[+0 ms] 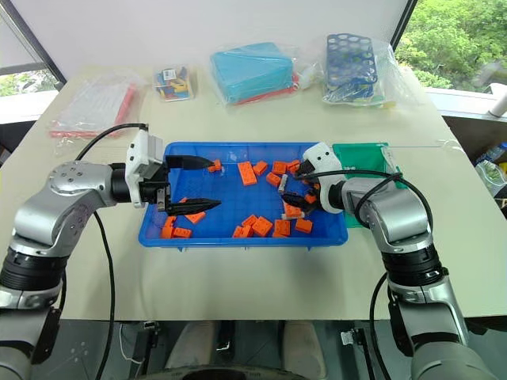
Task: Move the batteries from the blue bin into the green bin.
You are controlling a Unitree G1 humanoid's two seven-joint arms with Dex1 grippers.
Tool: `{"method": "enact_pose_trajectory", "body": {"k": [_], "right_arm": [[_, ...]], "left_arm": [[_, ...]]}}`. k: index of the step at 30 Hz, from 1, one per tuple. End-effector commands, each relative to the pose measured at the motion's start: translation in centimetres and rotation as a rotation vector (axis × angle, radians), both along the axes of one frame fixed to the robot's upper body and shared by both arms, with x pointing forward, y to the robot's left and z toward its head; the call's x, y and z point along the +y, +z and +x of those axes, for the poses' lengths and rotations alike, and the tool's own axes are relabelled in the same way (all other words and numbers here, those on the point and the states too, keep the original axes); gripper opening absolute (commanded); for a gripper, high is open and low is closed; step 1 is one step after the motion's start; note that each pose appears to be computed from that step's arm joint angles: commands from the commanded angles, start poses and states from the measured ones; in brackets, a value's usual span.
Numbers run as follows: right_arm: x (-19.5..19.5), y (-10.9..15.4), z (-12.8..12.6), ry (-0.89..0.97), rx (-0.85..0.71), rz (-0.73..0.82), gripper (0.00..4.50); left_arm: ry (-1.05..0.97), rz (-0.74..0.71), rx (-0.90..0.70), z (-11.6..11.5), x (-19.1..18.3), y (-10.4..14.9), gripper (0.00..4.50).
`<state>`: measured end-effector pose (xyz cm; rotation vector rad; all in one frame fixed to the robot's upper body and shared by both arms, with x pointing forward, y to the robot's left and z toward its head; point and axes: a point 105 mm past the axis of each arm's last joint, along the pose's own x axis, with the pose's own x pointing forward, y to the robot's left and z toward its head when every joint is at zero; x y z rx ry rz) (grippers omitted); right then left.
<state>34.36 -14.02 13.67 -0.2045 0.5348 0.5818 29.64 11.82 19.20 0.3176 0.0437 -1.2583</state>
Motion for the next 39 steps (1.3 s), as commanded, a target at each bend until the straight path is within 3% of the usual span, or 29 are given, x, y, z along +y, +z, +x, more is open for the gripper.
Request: {"method": "enact_pose_trajectory", "body": {"k": [1,14,17,22,27,32,38,39], "right_arm": [[-0.6,-0.3,-0.1,-0.058,0.015,0.009,4.42],[0.7,-1.4,-1.9,0.007,0.074,-0.031,4.42],[0.8,-1.6,-2.1,0.025,0.076,-0.046,3.51],[1.8,-1.4,-1.9,0.072,0.06,-0.066,1.2],[3.2,0.3,-0.8,0.117,-0.019,-0.049,1.22],[7.7,2.7,0.6,0.231,-0.097,0.033,1.22],[11.8,2.2,0.9,0.401,-0.111,-0.027,4.31],[11.8,2.3,0.8,0.435,-0.112,-0.043,4.44]], "left_arm": [[0.012,-0.007,-0.052,-0.3,0.4,1.3,4.5],[0.021,-0.004,-0.054,-0.1,0.6,1.3,4.5],[0.021,-0.007,-0.058,0.0,0.6,1.4,4.5],[0.022,-0.009,-0.065,0.2,0.6,1.5,4.5],[0.019,-0.008,-0.069,0.2,0.6,1.5,4.5],[0.015,-0.012,-0.07,0.3,0.4,1.4,4.5],[0.003,-0.013,-0.074,0.5,0.1,1.4,4.5],[0.003,-0.012,-0.075,0.5,0.1,1.4,4.5]]}}
